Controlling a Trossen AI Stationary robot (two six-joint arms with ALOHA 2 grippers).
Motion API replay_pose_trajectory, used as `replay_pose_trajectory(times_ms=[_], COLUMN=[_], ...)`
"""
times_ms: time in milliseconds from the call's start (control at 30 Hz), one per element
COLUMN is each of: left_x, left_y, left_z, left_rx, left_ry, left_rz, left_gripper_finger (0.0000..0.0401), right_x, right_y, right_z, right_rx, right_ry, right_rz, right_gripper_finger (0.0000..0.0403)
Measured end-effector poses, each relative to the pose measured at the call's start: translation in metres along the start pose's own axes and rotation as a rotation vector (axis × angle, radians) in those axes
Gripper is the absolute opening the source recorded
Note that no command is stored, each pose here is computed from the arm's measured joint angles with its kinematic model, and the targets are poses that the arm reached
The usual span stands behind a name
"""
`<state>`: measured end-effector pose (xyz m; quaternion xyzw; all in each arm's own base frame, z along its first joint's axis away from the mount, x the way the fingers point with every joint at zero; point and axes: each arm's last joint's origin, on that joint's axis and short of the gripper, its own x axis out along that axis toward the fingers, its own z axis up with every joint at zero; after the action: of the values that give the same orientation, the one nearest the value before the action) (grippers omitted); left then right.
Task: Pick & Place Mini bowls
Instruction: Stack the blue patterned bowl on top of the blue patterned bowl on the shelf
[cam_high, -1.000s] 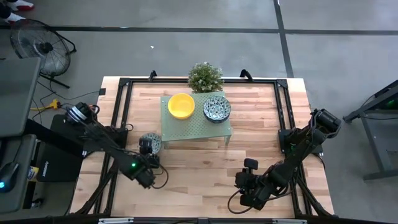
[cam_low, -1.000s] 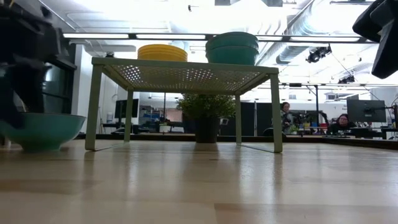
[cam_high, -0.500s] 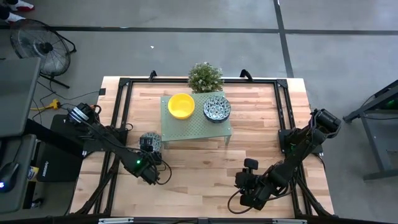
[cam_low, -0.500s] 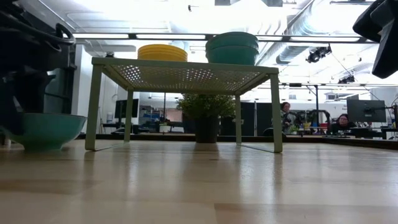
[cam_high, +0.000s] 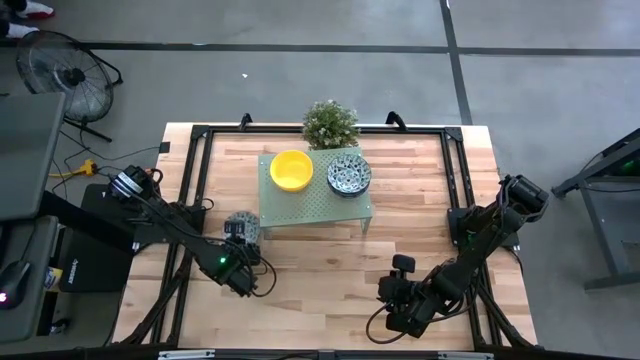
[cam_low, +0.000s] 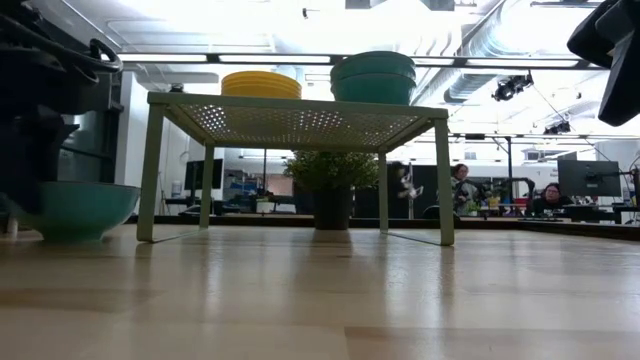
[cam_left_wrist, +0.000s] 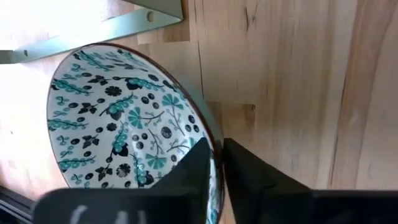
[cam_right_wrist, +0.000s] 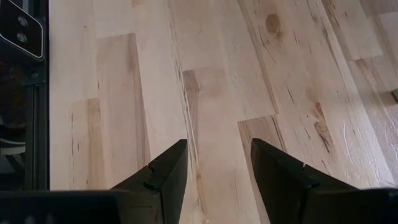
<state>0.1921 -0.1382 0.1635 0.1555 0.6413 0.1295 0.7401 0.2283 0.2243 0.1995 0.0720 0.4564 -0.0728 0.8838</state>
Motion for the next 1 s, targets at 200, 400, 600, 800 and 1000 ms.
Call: replay_pose_trajectory(times_ms=[200, 400, 600, 800, 1000], left_x=[0.000, 0.000, -0.001, -0.016, -0.039], left_y=[0.000, -0.001, -0.002, -0.009, -0.019], left_z=[0.000, -0.001, -0.002, 0.005, 0.009], left_rx=[-0.013, -0.023, -0.020, 0.038, 0.086], left_ry=[0.006, 0.026, 0.055, 0.040, -0.020], left_rz=[-0.007, -0.028, -0.064, -0.147, -0.205], left_gripper_finger=[0.0010, 0.0005, 0.0004, 0.0004, 0.0003], right_x=[0.000, 0.000, 0.000, 0.000, 0.000], right_y=[0.000, 0.000, 0.000, 0.000, 0.000], right_z=[0.000, 0.000, 0.000, 0.000, 0.000], right_rx=[-0.001, -0.002, -0.006, -0.013, -0.013], right_ry=[0.000, 0.002, 0.002, 0.003, 0.003], right_rz=[0.000, -0.003, -0.003, -0.003, -0.003], right_gripper_finger=[0.0165, 0.0165, 0.0165, 0.0165, 0.0165])
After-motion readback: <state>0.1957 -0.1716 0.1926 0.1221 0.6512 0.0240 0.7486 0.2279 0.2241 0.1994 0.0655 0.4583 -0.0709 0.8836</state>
